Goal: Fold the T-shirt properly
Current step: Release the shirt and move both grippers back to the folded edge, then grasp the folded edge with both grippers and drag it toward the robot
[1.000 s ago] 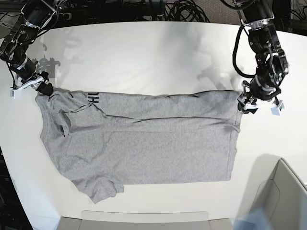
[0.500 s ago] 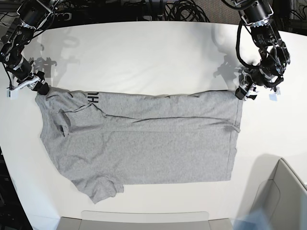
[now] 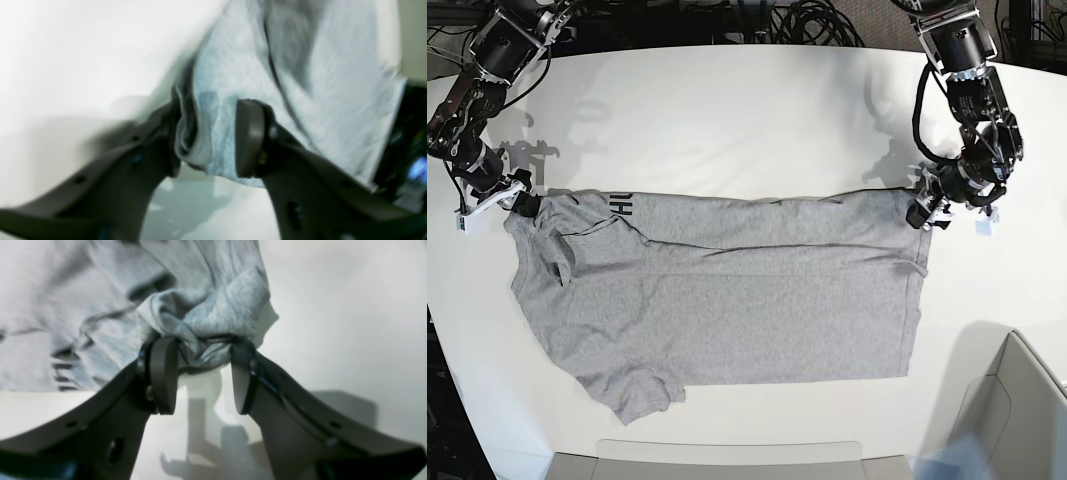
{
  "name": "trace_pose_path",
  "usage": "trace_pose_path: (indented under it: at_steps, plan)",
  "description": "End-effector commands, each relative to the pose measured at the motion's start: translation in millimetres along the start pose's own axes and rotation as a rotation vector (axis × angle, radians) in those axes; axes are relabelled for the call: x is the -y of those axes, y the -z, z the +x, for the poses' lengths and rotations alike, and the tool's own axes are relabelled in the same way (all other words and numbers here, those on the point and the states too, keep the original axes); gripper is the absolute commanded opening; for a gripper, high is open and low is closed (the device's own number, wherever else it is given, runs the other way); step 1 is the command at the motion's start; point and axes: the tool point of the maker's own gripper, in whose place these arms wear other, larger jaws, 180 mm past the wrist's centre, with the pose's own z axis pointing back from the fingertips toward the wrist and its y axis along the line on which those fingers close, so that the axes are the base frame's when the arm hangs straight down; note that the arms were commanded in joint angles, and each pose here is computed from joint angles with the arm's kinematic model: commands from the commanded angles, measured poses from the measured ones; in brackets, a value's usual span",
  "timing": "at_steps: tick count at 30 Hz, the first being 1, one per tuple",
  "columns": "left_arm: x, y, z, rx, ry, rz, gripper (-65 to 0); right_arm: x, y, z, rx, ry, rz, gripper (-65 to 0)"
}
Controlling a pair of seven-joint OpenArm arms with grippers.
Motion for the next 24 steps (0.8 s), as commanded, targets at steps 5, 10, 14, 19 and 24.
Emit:
trace_pose_path:
  at_steps: [5,10,14,19,24]
  plan:
    - [-8,18,-23,-0.061,0.006,0.039,-61.8,1,-3,24,0.052,-0.04,-0.016,-54.4]
    - [-11,18,-23,-0.061,0.001,0.043,-65.0,9,-8,26,0.048,-0.052,-0.034,-65.0]
    - [0,5,-5,-0.02,0.051,0.022,-65.0,16,-14,28,0.045,-0.064,-0.052,-65.0]
    - [-1,-2,-5,-0.047,0.036,0.018,-65.0,33,-26,26,0.024,-0.087,-0.092,-65.0]
    - [-23,-21,1,-0.025,-0.016,0.039,-65.0,44,-34,17,-0.002,-0.099,-0.12,-65.0]
